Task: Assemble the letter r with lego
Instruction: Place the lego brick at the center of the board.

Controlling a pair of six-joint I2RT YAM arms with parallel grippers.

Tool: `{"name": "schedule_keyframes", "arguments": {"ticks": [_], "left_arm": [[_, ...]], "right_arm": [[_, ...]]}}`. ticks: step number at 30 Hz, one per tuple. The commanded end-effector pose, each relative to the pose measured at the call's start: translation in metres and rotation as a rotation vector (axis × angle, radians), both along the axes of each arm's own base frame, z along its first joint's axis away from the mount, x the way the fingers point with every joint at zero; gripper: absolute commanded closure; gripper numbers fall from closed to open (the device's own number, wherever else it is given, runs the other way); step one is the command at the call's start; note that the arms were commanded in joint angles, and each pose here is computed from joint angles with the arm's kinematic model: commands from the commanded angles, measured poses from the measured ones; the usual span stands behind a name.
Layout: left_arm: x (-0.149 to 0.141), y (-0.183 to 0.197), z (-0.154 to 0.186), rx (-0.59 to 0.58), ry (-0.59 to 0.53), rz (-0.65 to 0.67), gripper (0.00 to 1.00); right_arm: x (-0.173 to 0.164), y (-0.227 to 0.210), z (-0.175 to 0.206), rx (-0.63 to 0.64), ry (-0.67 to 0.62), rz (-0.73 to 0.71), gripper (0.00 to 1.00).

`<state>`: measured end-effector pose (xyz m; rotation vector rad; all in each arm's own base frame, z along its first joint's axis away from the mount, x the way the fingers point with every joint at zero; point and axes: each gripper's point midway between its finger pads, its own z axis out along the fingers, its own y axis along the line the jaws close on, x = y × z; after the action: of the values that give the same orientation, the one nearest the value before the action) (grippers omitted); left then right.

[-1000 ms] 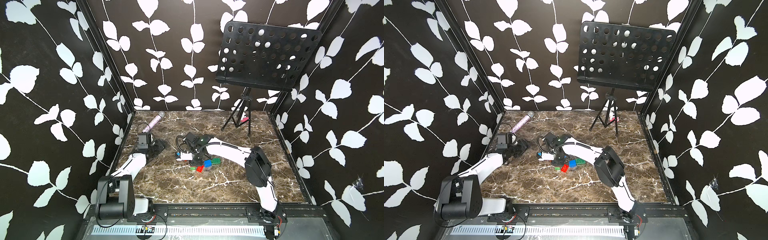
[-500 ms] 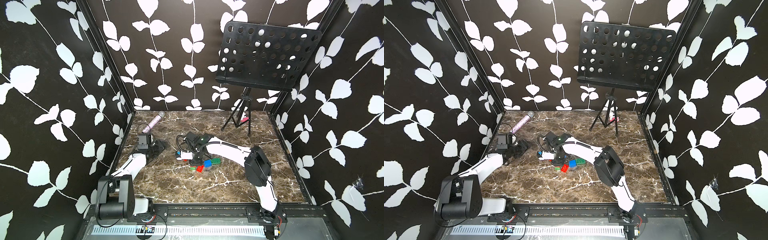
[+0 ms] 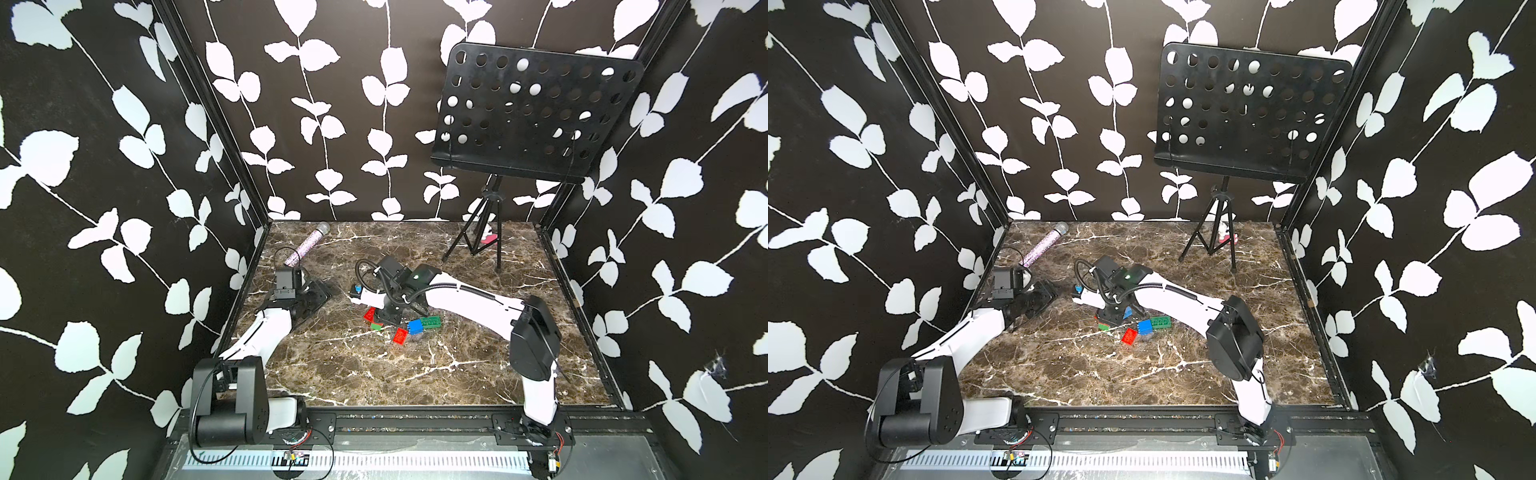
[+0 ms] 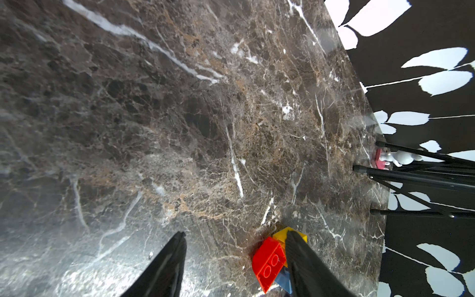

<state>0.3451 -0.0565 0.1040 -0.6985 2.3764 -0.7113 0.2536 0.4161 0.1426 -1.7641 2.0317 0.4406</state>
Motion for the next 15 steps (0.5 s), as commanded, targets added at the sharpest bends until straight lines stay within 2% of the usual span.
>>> {"name": "schedule_keyframes", "arguments": {"ticks": [1,6,11,15], "left_arm": [[0.003,0.004,0.018,0.018,-0.041,0.0,0.36],[0.003,0.004,0.016,0.014,-0.034,0.0,0.36],[0.002,0.003,0.013,0.012,-0.026,-0.003,0.36],[0.001,0.003,0.011,0.013,-0.022,-0.003,0.36]], "right_arm": [[-0.009,0.003,-0.01,-0.027,0.052,0.005,0.65],[-0.014,0.003,-0.04,-0.109,0.076,0.023,0.65],[-0.016,0.006,-0.051,-0.133,0.073,0.024,0.65],[-0.018,0.009,-0.051,-0.126,0.076,0.027,0.58]]}}
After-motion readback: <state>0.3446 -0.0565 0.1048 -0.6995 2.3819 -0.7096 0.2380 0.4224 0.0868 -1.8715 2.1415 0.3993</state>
